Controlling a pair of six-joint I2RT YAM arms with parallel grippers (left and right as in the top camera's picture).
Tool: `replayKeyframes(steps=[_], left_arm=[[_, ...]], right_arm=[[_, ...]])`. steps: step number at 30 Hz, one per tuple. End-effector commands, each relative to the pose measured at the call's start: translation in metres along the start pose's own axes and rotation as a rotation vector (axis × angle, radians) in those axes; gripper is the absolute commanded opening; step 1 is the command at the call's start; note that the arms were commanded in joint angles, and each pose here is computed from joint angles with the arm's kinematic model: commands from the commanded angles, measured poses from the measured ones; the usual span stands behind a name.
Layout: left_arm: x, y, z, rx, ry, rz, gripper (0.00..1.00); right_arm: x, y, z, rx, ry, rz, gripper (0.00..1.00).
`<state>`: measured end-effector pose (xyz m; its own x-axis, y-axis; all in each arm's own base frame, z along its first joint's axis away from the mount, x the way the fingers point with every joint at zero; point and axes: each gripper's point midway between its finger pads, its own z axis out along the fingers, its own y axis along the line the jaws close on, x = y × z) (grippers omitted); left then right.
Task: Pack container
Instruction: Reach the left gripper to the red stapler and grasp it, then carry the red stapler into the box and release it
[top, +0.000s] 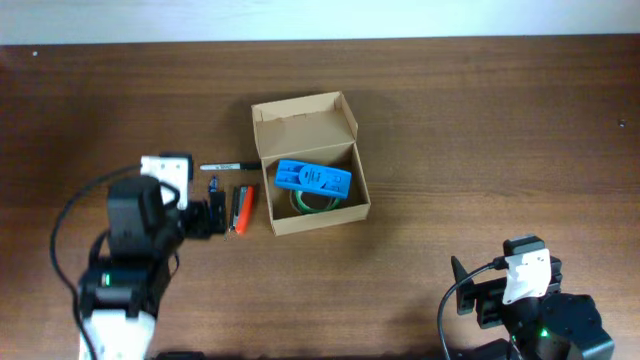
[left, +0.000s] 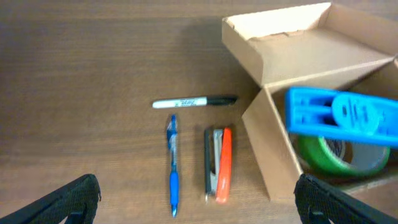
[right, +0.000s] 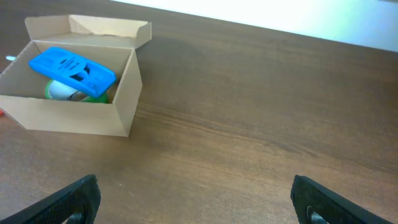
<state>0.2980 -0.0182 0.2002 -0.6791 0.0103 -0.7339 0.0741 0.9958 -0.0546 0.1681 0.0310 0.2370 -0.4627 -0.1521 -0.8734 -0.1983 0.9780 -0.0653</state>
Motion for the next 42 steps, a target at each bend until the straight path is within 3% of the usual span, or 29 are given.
replayKeyframes(steps=[1,5,11,16,22,30,39,42], left_arm=[[-0.023,-0.008,0.020,0.061,0.044,0.007,1.00],[-0.016,-0.009,0.050,0.080,0.140,-0.005,1.00],[0.031,-0.013,0.091,0.093,0.353,-0.012,1.00],[0.063,-0.025,0.107,0.134,0.477,0.095,1.00],[0.096,-0.035,0.124,0.154,0.604,0.120,1.00],[0.126,-0.035,0.140,0.143,0.712,0.132,1.00],[0.130,-0.021,0.153,0.068,0.744,0.158,1.00],[0.125,-0.022,0.158,0.068,0.738,0.158,0.92]], right_arm=[[-0.001,-0.003,-0.001,0.018,-0.006,0.012,0.99],[-0.001,-0.003,-0.001,0.018,-0.006,0.012,0.99],[-0.001,-0.003,-0.001,0.018,-0.006,0.012,0.99],[-0.001,-0.003,-0.001,0.018,-0.006,0.012,0.99],[-0.001,-0.003,-0.001,0.018,-0.006,0.012,0.99],[-0.001,-0.003,-0.001,0.018,-0.006,0.012,0.99],[-0.001,-0.003,-0.001,0.018,-0.006,0.012,0.99],[-0.001,-0.003,-0.001,0.018,-0.006,0.012,0.99]])
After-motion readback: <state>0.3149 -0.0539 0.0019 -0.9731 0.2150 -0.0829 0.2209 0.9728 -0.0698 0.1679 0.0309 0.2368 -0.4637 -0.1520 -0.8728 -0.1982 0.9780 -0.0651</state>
